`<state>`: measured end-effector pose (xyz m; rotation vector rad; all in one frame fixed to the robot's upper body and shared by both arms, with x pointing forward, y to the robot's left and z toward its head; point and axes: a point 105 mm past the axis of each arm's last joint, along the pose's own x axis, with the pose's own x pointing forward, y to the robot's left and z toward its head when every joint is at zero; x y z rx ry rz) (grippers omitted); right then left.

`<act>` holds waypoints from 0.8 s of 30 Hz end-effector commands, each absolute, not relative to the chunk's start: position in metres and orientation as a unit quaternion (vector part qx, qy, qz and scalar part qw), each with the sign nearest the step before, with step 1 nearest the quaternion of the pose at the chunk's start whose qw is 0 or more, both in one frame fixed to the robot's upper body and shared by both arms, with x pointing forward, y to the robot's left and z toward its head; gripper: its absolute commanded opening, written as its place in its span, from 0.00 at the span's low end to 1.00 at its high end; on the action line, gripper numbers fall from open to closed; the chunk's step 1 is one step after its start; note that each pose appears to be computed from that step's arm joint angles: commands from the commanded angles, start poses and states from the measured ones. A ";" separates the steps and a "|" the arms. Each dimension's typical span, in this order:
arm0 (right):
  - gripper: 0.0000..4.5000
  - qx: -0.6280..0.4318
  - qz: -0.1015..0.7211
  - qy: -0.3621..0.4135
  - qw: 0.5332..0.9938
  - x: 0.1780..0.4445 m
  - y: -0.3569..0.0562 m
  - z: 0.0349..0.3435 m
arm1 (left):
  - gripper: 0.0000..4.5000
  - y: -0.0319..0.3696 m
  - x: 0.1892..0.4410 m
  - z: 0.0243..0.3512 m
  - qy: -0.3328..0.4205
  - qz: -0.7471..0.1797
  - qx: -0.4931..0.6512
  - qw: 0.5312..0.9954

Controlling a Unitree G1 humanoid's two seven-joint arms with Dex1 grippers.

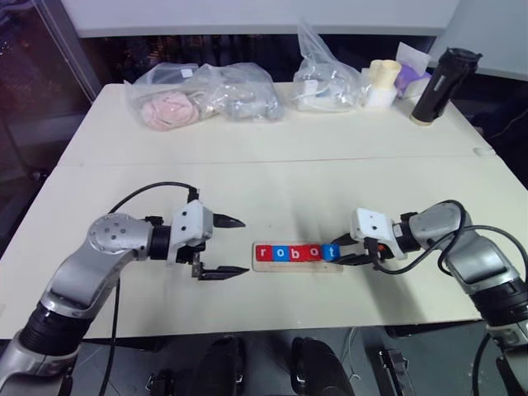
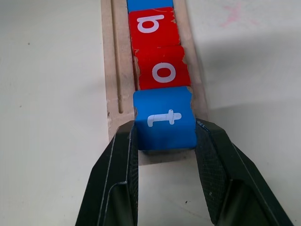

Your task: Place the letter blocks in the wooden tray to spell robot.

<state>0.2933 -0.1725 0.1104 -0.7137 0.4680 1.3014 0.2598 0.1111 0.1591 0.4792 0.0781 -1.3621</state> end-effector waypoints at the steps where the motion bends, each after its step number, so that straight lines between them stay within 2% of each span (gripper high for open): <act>1: 0.25 -0.331 0.588 0.200 0.710 0.295 -0.172 0.118 | 1.00 0.108 0.256 0.169 0.013 -0.626 0.223 0.747; 4: 0.25 -0.330 0.589 0.199 0.710 0.296 -0.171 0.118 | 1.00 0.107 0.256 0.169 0.012 -0.626 0.222 0.747; 10: 0.94 -0.330 0.592 0.197 0.709 0.295 -0.169 0.119 | 1.00 0.107 0.256 0.169 0.012 -0.626 0.222 0.748; 11: 0.99 -0.330 0.592 0.195 0.709 0.295 -0.169 0.121 | 1.00 0.107 0.256 0.169 0.012 -0.626 0.222 0.748; 17: 0.99 -0.324 0.579 0.182 0.726 0.297 -0.172 0.136 | 1.00 0.106 0.255 0.168 0.012 -0.626 0.221 0.748; 24: 0.99 -0.353 0.532 0.187 0.747 0.312 -0.198 0.136 | 1.00 0.106 0.255 0.168 0.012 -0.628 0.220 0.746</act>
